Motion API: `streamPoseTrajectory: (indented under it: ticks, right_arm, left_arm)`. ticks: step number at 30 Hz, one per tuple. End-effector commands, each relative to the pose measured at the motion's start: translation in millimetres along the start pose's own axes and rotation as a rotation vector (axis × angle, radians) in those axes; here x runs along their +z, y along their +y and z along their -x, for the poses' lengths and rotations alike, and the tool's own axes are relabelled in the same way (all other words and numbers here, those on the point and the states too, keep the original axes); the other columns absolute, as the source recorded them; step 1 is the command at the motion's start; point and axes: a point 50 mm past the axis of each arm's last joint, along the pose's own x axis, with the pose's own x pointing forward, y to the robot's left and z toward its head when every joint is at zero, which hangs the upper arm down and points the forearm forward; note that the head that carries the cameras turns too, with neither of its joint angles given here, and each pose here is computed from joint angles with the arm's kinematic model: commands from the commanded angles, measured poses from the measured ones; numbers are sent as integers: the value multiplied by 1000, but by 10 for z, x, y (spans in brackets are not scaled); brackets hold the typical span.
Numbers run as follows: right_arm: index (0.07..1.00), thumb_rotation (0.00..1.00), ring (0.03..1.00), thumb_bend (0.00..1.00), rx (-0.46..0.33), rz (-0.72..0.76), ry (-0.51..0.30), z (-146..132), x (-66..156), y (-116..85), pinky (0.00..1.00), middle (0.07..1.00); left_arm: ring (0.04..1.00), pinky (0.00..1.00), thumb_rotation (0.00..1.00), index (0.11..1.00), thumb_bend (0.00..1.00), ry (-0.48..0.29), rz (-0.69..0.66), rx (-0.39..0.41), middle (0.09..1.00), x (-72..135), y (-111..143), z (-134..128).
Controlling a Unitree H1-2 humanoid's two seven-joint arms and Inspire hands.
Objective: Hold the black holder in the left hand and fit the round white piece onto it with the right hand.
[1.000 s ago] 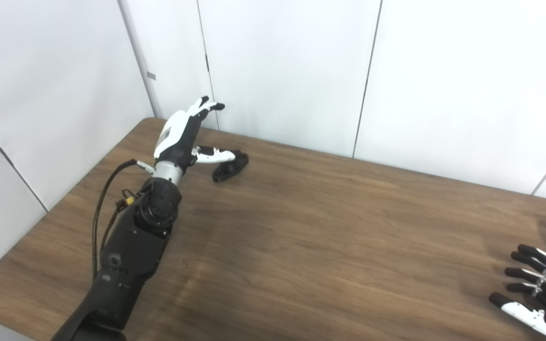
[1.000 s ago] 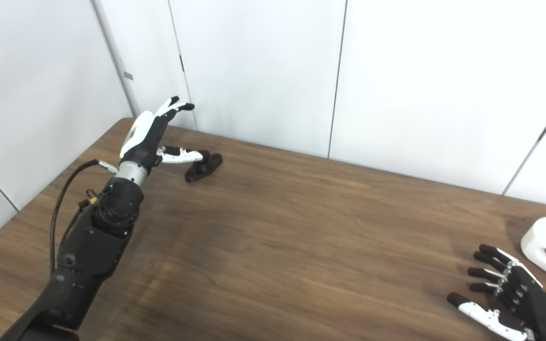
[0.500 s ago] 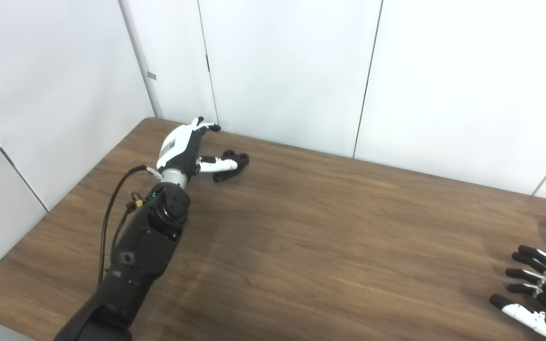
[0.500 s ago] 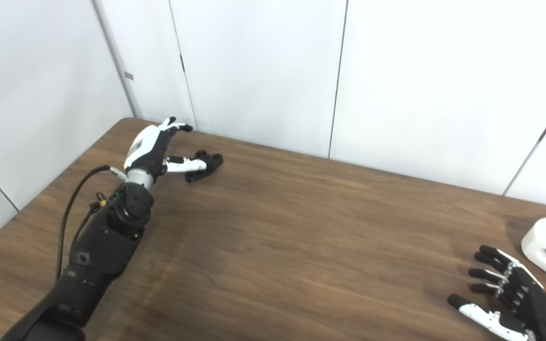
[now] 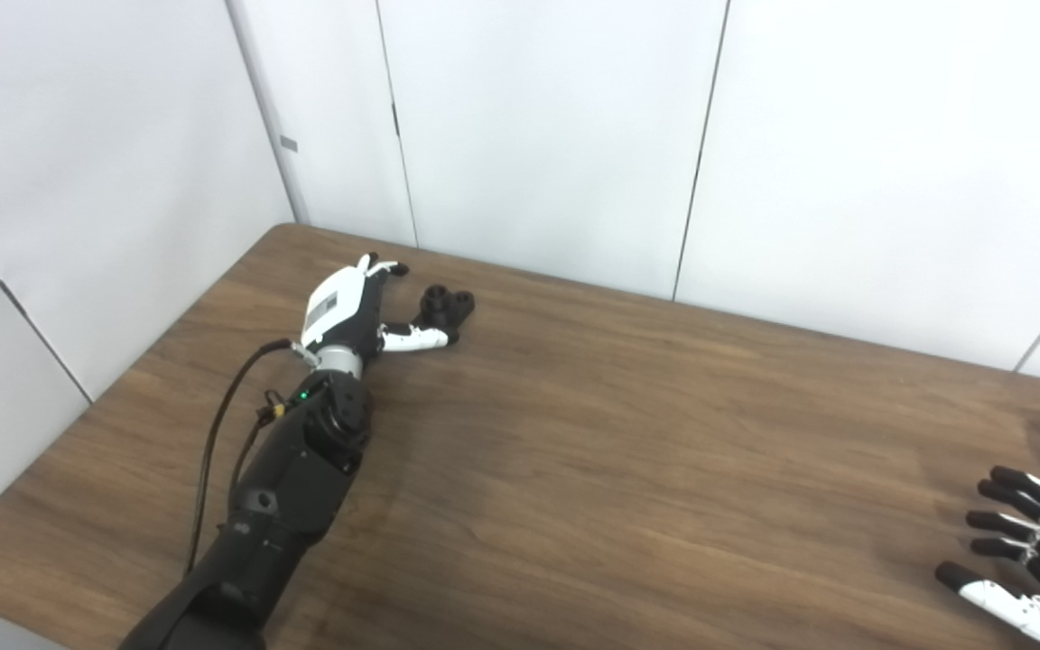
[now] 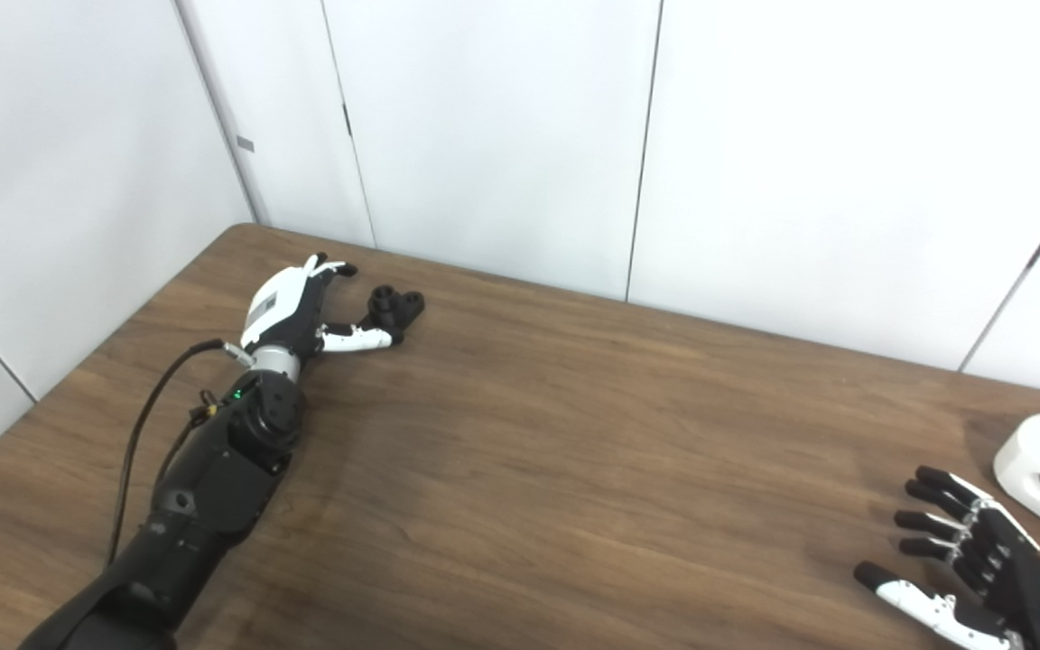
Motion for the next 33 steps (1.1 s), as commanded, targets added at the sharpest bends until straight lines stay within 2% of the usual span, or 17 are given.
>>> streamPoseTrajectory:
  ticks: [1, 5, 10, 14, 18, 21, 27, 33]
  right_arm:
    - [745, 8, 666, 736, -8, 20, -72, -45, 164, -71, 571, 753]
    - [746, 29, 669, 737, -2, 16, -73, -31, 150, -86, 566, 754]
    - [743, 23, 663, 736, -3, 20, -75, -19, 151, -95, 562, 755]
    - [742, 32, 674, 740, -4, 25, -70, -15, 147, -97, 561, 758]
    - [737, 51, 674, 741, 0, 23, -62, -8, 143, -95, 559, 754]
    - [731, 51, 662, 735, 1, 20, -65, 0, 162, -85, 549, 755]
    - [730, 53, 660, 738, -6, 26, -68, 5, 181, -82, 552, 753]
    - [732, 74, 660, 739, 1, 21, -71, 16, 195, -87, 546, 760]
  left_arm:
    - [1000, 1000, 286, 873, 995, -69, 20, 85, 1000, 96, 153, -106]
    - [1000, 1000, 275, 880, 1000, -66, 33, 118, 1000, -4, 67, -89]
    - [1000, 1000, 270, 869, 989, -51, 12, 121, 1000, -28, 11, -85]
    - [1000, 1000, 255, 842, 968, -50, 15, 88, 1000, -17, -52, -76]
    - [1000, 1000, 235, 765, 937, -28, 37, 33, 1000, -27, -153, -69]
    - [1000, 982, 246, 734, 937, -10, 49, 24, 1000, -38, -226, -57]
    - [1000, 979, 244, 692, 933, 31, 185, 5, 1000, -64, -368, -30]
    - [1000, 978, 265, 677, 943, 49, 213, -10, 1000, -75, -560, -2]
